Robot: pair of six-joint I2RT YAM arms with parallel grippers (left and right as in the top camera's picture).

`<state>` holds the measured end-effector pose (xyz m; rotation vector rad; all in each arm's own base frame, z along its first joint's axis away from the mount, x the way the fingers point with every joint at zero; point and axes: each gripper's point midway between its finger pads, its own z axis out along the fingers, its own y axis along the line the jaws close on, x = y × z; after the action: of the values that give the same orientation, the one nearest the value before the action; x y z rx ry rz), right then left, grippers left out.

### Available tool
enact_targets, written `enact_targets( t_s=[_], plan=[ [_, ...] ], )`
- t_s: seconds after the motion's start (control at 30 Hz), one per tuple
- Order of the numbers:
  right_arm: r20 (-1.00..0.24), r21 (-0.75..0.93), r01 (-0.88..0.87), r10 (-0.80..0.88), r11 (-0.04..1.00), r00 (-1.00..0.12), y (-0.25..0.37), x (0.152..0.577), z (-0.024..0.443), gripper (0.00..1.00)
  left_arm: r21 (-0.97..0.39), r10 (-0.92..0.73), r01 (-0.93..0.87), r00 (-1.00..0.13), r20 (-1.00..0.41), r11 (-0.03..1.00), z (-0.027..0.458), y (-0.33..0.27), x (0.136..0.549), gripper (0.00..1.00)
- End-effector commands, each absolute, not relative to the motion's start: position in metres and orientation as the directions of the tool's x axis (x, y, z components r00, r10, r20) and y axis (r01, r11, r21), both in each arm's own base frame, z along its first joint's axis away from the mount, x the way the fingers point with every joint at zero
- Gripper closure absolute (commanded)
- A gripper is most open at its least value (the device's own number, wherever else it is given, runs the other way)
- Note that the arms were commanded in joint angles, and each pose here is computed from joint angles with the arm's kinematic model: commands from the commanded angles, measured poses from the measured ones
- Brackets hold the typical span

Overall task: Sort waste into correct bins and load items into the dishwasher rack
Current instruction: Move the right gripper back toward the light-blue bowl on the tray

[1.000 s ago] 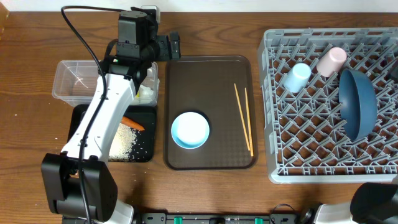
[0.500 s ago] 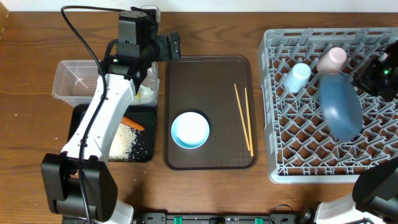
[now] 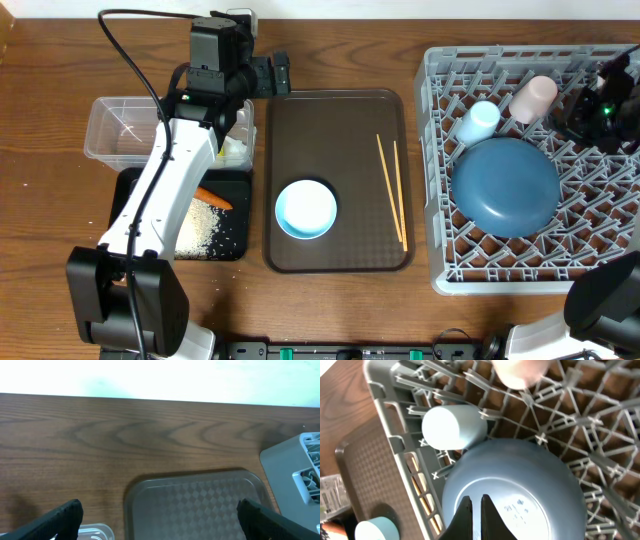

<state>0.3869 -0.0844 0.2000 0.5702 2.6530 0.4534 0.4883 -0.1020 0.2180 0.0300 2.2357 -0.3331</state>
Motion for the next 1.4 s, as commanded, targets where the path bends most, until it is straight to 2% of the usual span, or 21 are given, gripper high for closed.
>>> enact_targets(
  t_s=[0.0,0.1,0.3,0.53,0.7,0.93,1.37],
  plan=[
    [-0.366,0.408,0.164,0.326,0.898,-0.872,-0.063,0.395,0.211,0.96,-0.228,-0.094,0.131,-0.639,-0.763,0.965,0.216,-0.101,0.489,0.02],
    [-0.422,0.394,0.031,0.211,0.918,-0.882,-0.044,0.402,0.216,0.93,-0.228,-0.094,0.131,-0.639,-0.763,0.965,0.216,-0.101,0.489,0.04],
    [-0.561,0.285,-0.255,-0.055,0.924,-0.826,0.004,0.424,0.225,0.76,-0.23,-0.096,0.126,-0.647,-0.757,0.965,0.214,-0.101,0.487,0.08],
    [-0.684,0.144,-0.535,-0.307,0.833,-0.662,0.079,0.442,0.241,0.67,-0.22,-0.09,0.106,-0.682,-0.726,0.97,0.204,-0.098,0.48,0.08],
    [-0.737,0.08,-0.664,-0.405,0.743,-0.541,0.14,0.443,0.251,0.58,-0.198,-0.094,0.075,-0.683,-0.724,0.977,0.202,-0.091,0.48,0.07],
    [-0.724,0.071,-0.775,-0.503,0.628,-0.473,0.204,0.429,0.232,0.48,-0.195,-0.103,0.06,-0.681,-0.725,0.979,0.202,-0.089,0.481,0.08],
    [-0.586,0.189,-0.861,-0.65,0.471,-0.484,0.291,0.396,0.134,0.38,-0.172,-0.102,0.034,-0.684,-0.722,0.985,0.2,-0.083,0.48,0.08]
  ],
)
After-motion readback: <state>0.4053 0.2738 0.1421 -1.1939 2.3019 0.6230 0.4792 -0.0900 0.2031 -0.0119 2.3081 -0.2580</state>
